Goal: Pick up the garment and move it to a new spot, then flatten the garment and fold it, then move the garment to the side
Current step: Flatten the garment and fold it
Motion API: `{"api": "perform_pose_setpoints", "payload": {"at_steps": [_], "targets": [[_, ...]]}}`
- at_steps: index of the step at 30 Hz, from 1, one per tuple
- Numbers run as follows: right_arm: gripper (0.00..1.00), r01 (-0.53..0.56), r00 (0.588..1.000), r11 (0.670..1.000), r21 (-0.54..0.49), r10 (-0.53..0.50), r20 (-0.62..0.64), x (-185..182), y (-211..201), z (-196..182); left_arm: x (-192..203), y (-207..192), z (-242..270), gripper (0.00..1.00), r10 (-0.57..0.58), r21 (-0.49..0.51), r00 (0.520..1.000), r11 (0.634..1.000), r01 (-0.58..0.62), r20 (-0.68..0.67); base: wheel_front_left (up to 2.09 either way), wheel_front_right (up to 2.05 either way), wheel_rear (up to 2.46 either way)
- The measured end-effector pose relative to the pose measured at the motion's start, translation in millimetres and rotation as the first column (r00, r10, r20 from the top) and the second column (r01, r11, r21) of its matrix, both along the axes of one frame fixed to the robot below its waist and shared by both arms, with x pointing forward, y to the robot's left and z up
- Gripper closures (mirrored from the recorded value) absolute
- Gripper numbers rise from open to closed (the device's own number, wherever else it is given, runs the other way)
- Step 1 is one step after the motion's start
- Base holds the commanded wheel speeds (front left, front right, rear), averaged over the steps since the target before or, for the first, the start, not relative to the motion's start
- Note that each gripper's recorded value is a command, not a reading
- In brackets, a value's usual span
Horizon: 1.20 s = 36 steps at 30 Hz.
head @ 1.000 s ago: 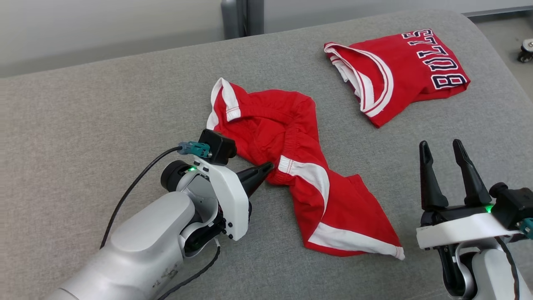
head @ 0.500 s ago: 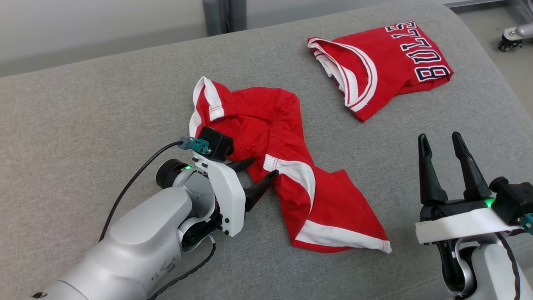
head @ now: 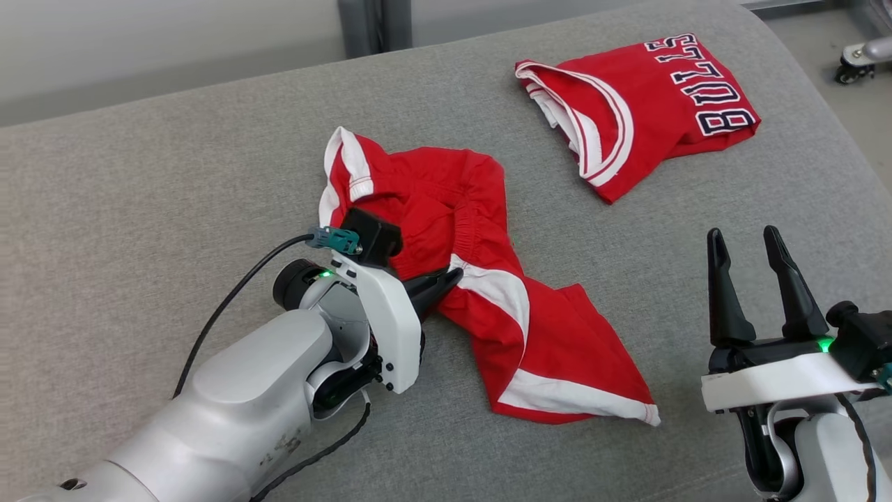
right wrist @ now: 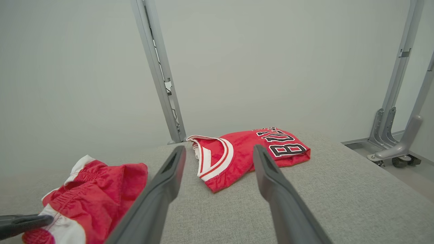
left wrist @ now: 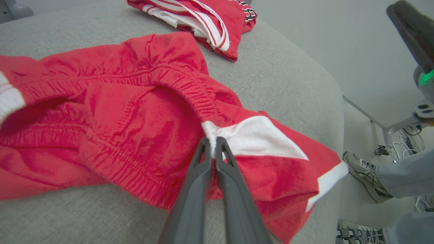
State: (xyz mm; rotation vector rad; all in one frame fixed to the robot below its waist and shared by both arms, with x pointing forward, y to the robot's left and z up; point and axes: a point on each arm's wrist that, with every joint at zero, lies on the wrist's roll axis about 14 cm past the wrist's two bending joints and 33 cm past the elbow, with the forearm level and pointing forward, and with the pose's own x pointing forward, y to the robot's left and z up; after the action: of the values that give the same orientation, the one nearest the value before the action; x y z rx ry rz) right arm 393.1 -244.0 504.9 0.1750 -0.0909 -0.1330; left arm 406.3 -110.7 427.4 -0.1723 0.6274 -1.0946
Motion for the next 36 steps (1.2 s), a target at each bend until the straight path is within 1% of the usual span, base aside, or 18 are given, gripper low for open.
{"api": "perform_pose_setpoints", "payload": {"at_steps": [4, 9, 12, 13, 14, 17, 21, 28, 32, 36], "targets": [[0.00, -0.031, 1.000, 1.000, -0.006, 0.031, 0.007, 7, 10, 1, 6, 15, 10, 1.00, 0.051, -0.025, 0.998, 0.998, -0.050, 0.024, 0.00, 0.00, 0.00], [0.00, -0.090, 0.996, 0.996, -0.005, 0.090, 0.015, 18, 30, 5, 13, 52, 19, 1.00, 0.153, -0.049, 0.987, 0.987, -0.150, 0.051, 0.00, 0.00, 0.00], [0.00, -0.128, 0.992, 0.992, -0.004, 0.128, 0.013, 24, 43, 6, 9, 80, 16, 1.00, 0.200, -0.025, 0.978, 0.980, -0.199, 0.058, 0.00, 0.00, 0.00], [0.00, -0.128, 0.992, 0.992, -0.004, 0.128, 0.013, 24, 43, 6, 9, 80, 16, 1.00, 0.200, -0.025, 0.978, 0.980, -0.199, 0.058, 0.00, 0.00, 0.00], [0.00, -0.141, 0.990, 0.990, -0.001, 0.141, 0.010, 25, 47, 6, 7, 88, 16, 1.00, 0.218, -0.024, 0.974, 0.976, -0.217, 0.056, 0.00, 0.00, 0.00], [0.00, -0.174, 0.985, 0.985, 0.000, 0.174, 0.012, 28, 59, 8, -5, 108, 13, 1.00, 0.257, -0.015, 0.965, 0.966, -0.257, 0.044, 0.00, 0.00, 0.00], [0.00, -0.192, 0.981, 0.981, -0.005, 0.192, 0.022, 29, 65, 14, -21, 129, 11, 1.00, 0.298, 0.000, 0.954, 0.954, -0.298, 0.035, 0.00, 0.00, 0.00], [0.00, -0.202, 0.979, 0.979, -0.015, 0.202, 0.008, 23, 67, 16, -54, 152, 7, 1.00, 0.345, 0.013, 0.939, 0.939, -0.345, 0.000, 0.00, 0.00, 0.00], [0.00, -0.206, 0.978, 0.978, -0.013, 0.206, -0.011, 22, 68, 12, -73, 161, -5, 1.00, 0.372, 0.039, 0.927, 0.928, -0.370, -0.054, 0.00, 0.00, 0.00], [0.00, -0.212, 0.977, 0.977, -0.013, 0.212, -0.026, 21, 69, 8, -84, 169, -16, 1.00, 0.408, 0.060, 0.908, 0.913, -0.404, -0.100, 0.00, 0.00, 0.00]]}}
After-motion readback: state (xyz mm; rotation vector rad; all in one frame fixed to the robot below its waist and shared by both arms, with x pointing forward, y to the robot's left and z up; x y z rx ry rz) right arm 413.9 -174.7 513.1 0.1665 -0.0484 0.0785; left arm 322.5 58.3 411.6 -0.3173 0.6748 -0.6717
